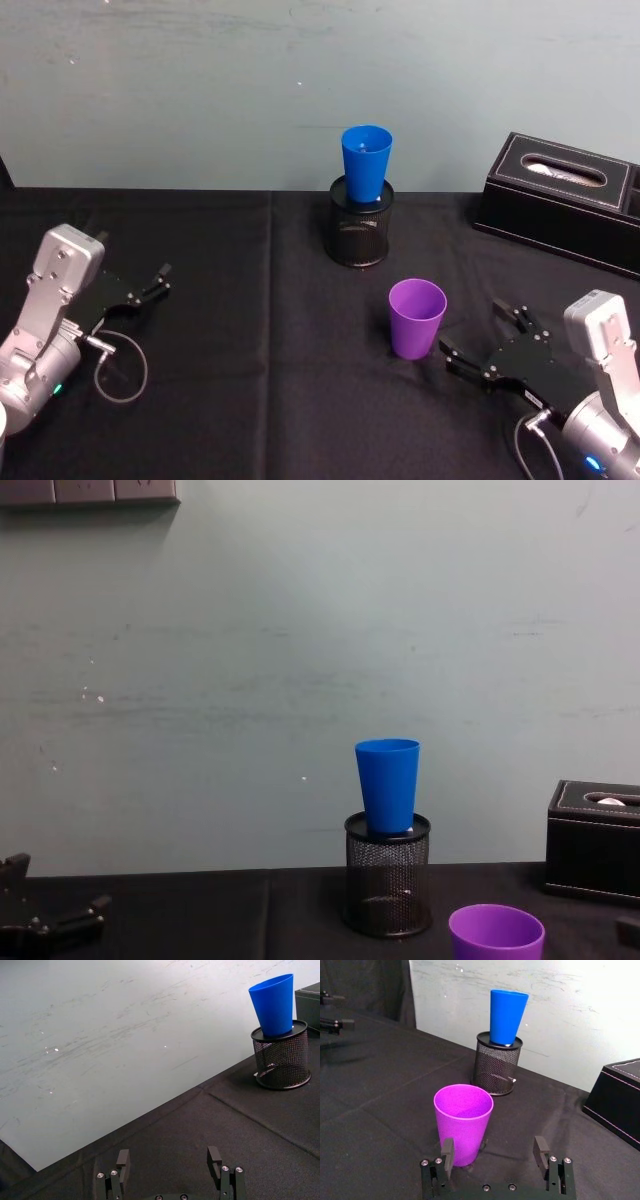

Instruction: Pick up one cup with a gripper and tap it against the other cup.

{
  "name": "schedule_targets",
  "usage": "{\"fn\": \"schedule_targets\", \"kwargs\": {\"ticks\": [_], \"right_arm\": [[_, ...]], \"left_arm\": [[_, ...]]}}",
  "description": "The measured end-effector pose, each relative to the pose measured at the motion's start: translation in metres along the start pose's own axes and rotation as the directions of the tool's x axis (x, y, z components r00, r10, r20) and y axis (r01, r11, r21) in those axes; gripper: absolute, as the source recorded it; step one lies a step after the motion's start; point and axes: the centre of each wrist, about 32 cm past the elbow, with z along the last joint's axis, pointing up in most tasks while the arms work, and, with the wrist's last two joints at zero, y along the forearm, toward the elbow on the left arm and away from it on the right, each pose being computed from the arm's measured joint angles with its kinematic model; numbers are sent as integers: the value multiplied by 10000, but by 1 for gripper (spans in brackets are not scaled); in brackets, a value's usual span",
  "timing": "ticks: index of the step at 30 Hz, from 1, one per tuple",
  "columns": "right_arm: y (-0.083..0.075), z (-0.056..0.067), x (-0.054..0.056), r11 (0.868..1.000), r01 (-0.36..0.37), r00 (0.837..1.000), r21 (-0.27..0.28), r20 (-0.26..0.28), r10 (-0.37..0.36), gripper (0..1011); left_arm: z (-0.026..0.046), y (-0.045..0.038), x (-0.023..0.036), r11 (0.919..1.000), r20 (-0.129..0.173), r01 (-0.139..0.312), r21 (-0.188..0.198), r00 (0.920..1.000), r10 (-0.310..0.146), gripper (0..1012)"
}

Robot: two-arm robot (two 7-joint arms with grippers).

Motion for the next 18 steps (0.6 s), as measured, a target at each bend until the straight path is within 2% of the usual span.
{"fn": "schedule_targets", "kwargs": {"ticks": [7, 18], "right_arm": [[81, -5, -31, 9998, -107, 9996, 181, -264, 111, 1003], [163, -15, -81, 9990, -367, 9987, 263, -333, 376, 1003]], "left_arm": [[0, 0, 0, 10000, 0, -1, 0, 10000, 1, 1011], [0, 0, 0, 10000, 0, 0, 1, 10000, 0, 1011]]}}
